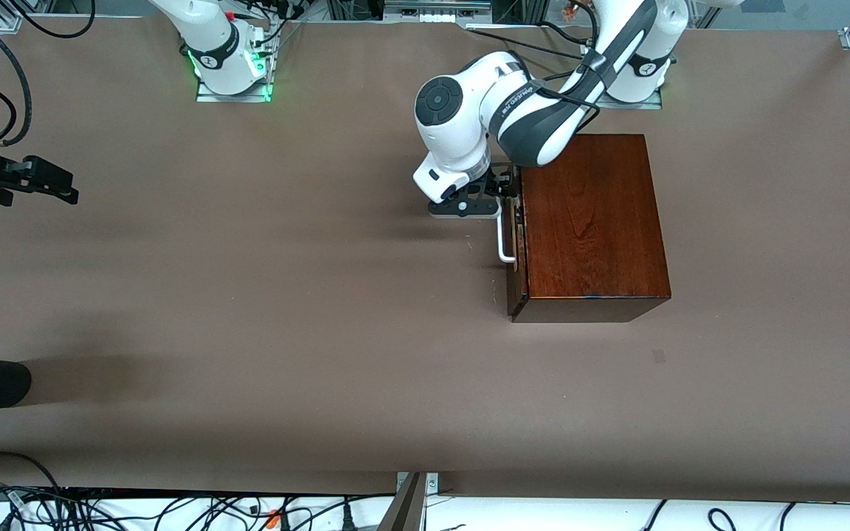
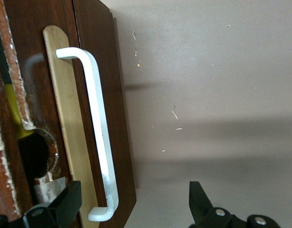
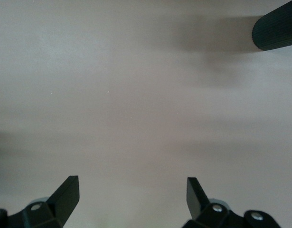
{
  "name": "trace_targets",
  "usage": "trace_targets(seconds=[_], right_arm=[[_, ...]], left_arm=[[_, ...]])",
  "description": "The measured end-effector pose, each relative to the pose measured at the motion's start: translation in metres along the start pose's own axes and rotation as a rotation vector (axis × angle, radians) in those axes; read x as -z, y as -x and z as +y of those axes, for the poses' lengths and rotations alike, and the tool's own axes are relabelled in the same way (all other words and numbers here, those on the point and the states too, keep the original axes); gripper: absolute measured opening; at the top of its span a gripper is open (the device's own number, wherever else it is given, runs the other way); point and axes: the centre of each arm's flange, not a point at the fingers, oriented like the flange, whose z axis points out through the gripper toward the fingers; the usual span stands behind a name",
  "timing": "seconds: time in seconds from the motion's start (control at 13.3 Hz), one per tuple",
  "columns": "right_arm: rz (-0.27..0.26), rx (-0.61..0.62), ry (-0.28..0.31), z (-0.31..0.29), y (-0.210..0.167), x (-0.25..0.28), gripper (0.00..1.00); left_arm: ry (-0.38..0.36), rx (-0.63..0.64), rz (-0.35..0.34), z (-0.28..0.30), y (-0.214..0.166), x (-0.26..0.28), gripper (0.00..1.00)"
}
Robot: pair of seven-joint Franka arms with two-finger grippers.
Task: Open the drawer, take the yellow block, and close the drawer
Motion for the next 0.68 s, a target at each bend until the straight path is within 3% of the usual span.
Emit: trace_targets(seconds=[0.68], right_arm=[[0.0, 0.0, 0.0, 0.0, 0.0, 0.0, 1.0]], left_arm=[[-0.019, 0.005, 0.06, 0.001, 0.0, -0.017, 1.0]])
